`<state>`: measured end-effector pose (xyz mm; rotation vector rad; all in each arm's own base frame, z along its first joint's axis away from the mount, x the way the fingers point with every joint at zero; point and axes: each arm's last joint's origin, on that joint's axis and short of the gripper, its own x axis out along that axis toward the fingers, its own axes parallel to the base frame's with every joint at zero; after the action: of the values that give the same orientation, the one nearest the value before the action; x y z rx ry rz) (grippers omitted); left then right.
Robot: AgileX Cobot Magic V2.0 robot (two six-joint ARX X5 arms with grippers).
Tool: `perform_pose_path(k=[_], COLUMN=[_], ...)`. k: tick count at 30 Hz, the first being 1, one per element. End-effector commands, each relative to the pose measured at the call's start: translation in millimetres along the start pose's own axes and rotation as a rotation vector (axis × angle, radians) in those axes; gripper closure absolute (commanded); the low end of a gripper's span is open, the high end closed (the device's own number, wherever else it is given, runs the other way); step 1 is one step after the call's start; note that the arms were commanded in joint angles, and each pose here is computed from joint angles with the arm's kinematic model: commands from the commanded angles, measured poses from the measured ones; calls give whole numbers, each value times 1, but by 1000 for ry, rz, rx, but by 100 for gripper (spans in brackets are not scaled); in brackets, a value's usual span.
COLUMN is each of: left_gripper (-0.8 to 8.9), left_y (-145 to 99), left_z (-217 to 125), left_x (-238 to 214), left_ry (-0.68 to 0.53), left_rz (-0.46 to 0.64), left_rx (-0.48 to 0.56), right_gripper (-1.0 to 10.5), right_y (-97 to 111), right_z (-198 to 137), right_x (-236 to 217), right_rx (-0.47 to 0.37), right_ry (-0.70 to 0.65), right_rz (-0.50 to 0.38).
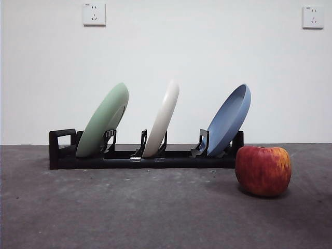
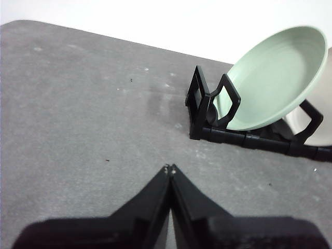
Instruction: Take the green plate from the plate rack,put the plate on the table,take the apple from the table,put the apple in the plate
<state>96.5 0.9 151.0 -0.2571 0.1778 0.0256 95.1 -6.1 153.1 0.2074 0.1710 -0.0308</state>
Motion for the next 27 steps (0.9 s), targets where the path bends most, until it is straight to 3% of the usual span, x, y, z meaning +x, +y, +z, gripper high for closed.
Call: perform_pose_path(k=[1,5,10,18,27], left_gripper=[816,818,819,819,818], left_y=[0,-4,-14,-34,-60], left_z=[-1,4,27,90,169], left_x=[1,-1,-9,-19,1], left_ry=[-4,13,13,69,175], left_rz=[-4,-111,-234,-355,-523], left_rx=[-79,-117,-111,-92,-59], right_gripper=[946,951,958,958,958], right_y=[0,2,10,30,56], right_z=[-2,5,34,114,214], right_x=[1,-2,-13,-23,-10], right_rx=[183,278,281,180,86], right_ry=[1,-1,27,75,186], right_rz=[3,47,64,192,439])
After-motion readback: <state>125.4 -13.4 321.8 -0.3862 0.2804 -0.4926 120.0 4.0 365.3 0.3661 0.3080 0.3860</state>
